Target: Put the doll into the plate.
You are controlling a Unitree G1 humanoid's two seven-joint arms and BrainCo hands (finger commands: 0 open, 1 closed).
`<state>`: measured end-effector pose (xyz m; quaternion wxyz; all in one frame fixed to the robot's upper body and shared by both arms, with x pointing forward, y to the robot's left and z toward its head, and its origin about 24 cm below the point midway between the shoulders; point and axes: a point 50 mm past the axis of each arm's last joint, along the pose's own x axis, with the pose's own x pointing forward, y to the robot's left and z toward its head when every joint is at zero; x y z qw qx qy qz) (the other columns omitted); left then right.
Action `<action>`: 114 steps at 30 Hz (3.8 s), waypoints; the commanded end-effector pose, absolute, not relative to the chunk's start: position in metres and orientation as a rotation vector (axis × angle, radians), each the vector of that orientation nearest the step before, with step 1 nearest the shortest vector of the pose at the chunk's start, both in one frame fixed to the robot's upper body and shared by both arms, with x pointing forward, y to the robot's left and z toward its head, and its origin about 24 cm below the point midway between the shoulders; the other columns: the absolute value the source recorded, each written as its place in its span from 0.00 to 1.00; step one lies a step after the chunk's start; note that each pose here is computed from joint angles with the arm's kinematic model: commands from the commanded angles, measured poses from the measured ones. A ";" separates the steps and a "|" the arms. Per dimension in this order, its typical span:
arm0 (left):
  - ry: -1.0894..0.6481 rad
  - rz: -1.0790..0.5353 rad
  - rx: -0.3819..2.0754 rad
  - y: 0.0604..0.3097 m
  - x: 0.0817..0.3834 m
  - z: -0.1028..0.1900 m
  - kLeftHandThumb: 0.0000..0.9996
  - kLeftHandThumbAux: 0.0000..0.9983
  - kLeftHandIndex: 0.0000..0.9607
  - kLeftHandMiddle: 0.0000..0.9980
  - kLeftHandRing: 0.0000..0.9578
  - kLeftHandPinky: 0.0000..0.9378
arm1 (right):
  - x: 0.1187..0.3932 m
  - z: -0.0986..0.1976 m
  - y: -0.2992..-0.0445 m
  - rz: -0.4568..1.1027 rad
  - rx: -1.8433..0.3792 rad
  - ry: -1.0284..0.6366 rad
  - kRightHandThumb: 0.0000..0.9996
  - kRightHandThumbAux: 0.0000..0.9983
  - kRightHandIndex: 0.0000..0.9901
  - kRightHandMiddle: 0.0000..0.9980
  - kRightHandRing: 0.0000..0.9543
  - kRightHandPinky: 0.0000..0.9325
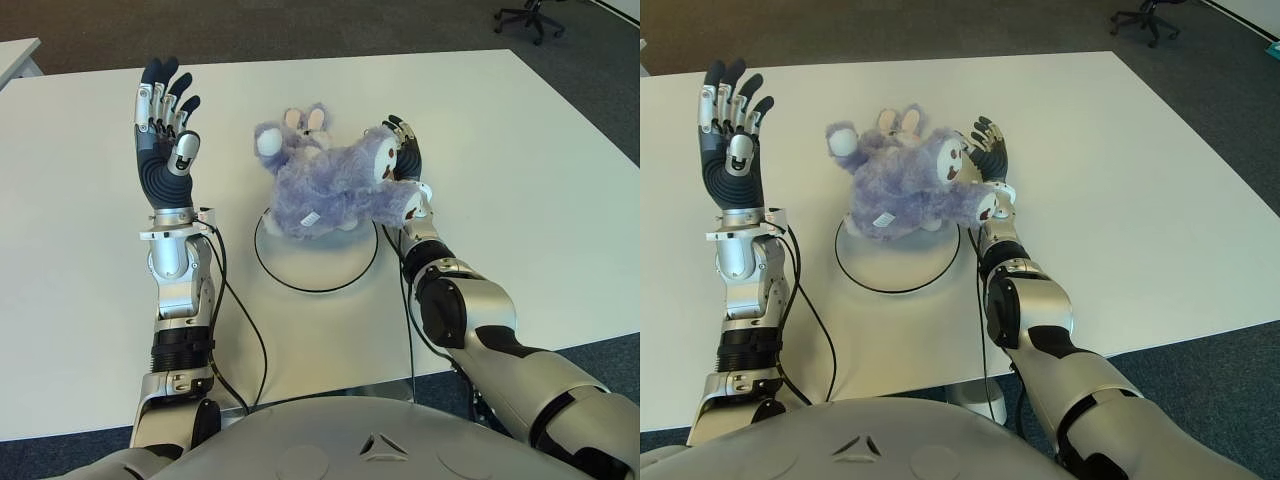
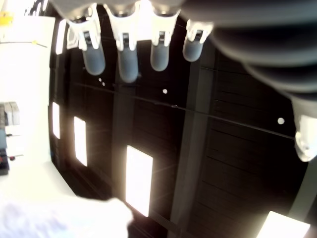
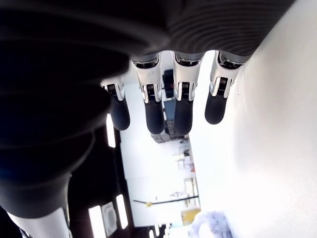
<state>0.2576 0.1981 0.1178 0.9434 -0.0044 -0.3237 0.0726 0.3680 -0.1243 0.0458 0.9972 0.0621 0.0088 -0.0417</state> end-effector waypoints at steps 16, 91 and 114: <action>-0.561 0.177 0.029 0.208 0.288 0.114 0.00 0.43 0.00 0.15 0.17 0.18 | 0.325 -0.027 -0.127 -0.127 0.152 0.329 0.07 0.75 0.16 0.18 0.16 0.16; -0.292 0.247 -0.039 0.223 0.323 0.078 0.00 0.48 0.03 0.19 0.23 0.27 | 0.325 -0.028 -0.132 -0.139 0.158 0.326 0.08 0.74 0.16 0.19 0.17 0.17; -0.211 0.270 -0.050 0.226 0.329 0.059 0.00 0.48 0.05 0.21 0.25 0.27 | 0.326 -0.027 -0.133 -0.136 0.161 0.323 0.09 0.75 0.14 0.17 0.16 0.16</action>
